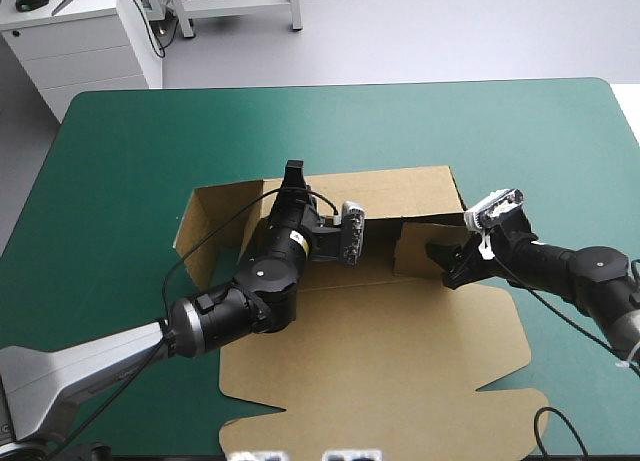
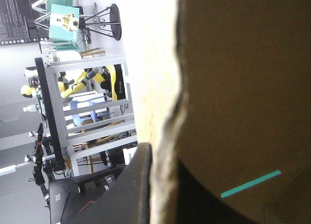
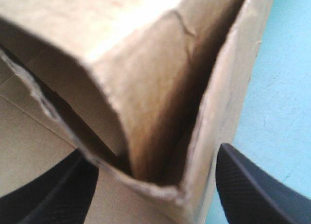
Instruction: Fold the box
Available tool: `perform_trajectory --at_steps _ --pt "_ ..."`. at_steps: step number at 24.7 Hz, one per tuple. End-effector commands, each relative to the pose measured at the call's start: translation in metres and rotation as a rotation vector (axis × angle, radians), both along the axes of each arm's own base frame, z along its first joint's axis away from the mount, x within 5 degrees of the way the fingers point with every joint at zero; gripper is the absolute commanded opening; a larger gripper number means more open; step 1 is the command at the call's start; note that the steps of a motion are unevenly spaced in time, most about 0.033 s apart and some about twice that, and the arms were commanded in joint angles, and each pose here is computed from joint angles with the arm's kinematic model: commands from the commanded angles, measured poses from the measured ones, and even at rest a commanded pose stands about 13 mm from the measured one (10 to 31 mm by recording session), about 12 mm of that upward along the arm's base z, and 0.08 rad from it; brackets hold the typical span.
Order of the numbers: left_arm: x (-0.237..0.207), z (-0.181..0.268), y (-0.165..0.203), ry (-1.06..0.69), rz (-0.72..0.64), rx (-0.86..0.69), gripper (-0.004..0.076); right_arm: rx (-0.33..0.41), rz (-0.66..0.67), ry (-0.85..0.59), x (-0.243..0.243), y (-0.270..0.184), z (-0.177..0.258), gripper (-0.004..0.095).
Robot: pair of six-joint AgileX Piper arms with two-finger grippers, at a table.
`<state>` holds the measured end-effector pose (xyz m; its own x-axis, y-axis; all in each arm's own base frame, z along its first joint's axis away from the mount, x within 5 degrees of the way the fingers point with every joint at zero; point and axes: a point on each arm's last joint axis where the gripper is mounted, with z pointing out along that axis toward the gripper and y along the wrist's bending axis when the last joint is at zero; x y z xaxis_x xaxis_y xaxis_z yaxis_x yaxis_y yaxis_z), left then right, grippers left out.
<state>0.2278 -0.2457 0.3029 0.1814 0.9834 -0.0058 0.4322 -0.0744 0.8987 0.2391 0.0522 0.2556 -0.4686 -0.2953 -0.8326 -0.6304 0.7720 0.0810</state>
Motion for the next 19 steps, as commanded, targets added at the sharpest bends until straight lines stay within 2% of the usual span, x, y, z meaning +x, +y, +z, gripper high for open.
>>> perform_trajectory --at_steps 1,6,9,10,14,19 --pt "-0.004 -0.002 -0.008 0.063 -0.031 -0.074 -0.0007 0.036 -0.017 -0.054 0.004 0.001 0.013 0.0604" --pt "0.000 -0.019 -0.016 0.093 -0.037 -0.036 -0.0007 0.063 0.031 -0.045 0.001 0.005 0.014 0.0317" --pt "0.001 -0.018 -0.016 0.085 -0.039 -0.030 -0.0008 0.061 0.027 -0.046 0.001 0.005 0.014 0.0042" --pt "0.001 -0.018 -0.016 0.083 -0.036 -0.027 -0.0008 0.056 0.018 -0.049 0.002 0.004 0.014 -0.0020" --pt "0.001 -0.018 -0.016 0.083 -0.036 -0.027 -0.0008 0.056 0.017 -0.049 0.002 0.004 0.014 -0.0018" --pt "0.001 -0.018 -0.015 0.082 -0.028 -0.025 -0.0008 0.057 0.114 -0.062 -0.003 0.010 0.015 -0.0018"
